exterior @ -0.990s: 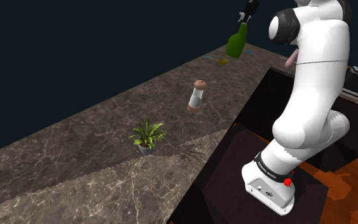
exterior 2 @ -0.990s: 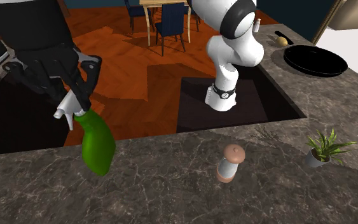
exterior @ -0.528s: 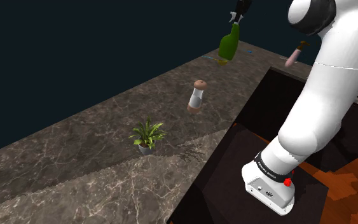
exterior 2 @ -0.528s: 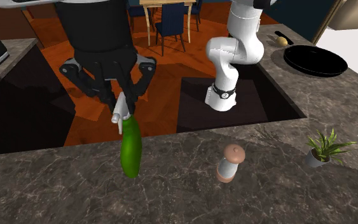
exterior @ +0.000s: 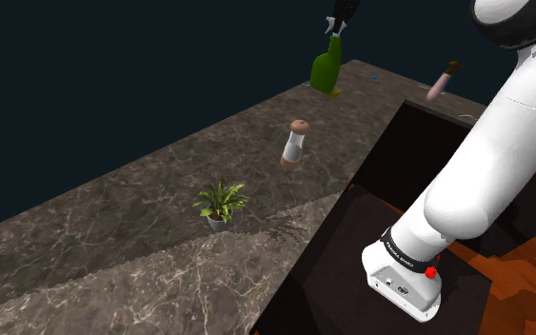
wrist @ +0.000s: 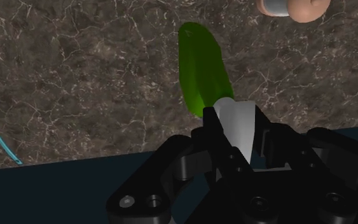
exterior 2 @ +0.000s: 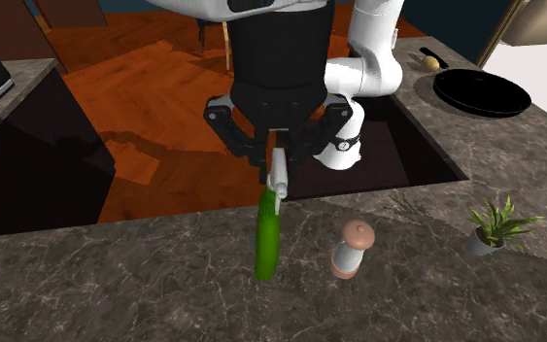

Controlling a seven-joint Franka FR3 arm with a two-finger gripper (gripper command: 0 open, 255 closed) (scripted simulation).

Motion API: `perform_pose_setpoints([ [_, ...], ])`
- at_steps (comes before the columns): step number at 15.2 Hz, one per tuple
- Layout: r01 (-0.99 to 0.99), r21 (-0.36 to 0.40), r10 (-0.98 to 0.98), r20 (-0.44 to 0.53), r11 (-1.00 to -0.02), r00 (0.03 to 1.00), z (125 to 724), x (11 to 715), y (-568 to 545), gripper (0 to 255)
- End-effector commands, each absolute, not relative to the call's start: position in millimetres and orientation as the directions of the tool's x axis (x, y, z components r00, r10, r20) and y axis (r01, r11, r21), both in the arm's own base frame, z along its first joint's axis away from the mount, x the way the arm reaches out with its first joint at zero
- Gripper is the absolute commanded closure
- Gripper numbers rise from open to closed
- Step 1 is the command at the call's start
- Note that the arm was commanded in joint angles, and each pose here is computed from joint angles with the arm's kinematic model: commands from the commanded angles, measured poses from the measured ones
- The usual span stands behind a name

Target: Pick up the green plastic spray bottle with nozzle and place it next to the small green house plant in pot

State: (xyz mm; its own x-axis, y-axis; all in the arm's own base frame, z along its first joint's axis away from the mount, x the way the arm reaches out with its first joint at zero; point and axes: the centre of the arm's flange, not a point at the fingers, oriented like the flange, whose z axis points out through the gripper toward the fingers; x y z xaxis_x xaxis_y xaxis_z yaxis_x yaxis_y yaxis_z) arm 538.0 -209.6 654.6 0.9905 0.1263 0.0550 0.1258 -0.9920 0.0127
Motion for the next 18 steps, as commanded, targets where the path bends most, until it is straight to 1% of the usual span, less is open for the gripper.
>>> perform_pose_setpoints([
  [1, 0.124, 0.013, 0.125, 0.055, -0.992, 0.991, 656, 538, -184, 255],
  [18, 0.124, 0.013, 0.125, 0.055, -0.992, 0.991, 656, 548, 40, 255],
])
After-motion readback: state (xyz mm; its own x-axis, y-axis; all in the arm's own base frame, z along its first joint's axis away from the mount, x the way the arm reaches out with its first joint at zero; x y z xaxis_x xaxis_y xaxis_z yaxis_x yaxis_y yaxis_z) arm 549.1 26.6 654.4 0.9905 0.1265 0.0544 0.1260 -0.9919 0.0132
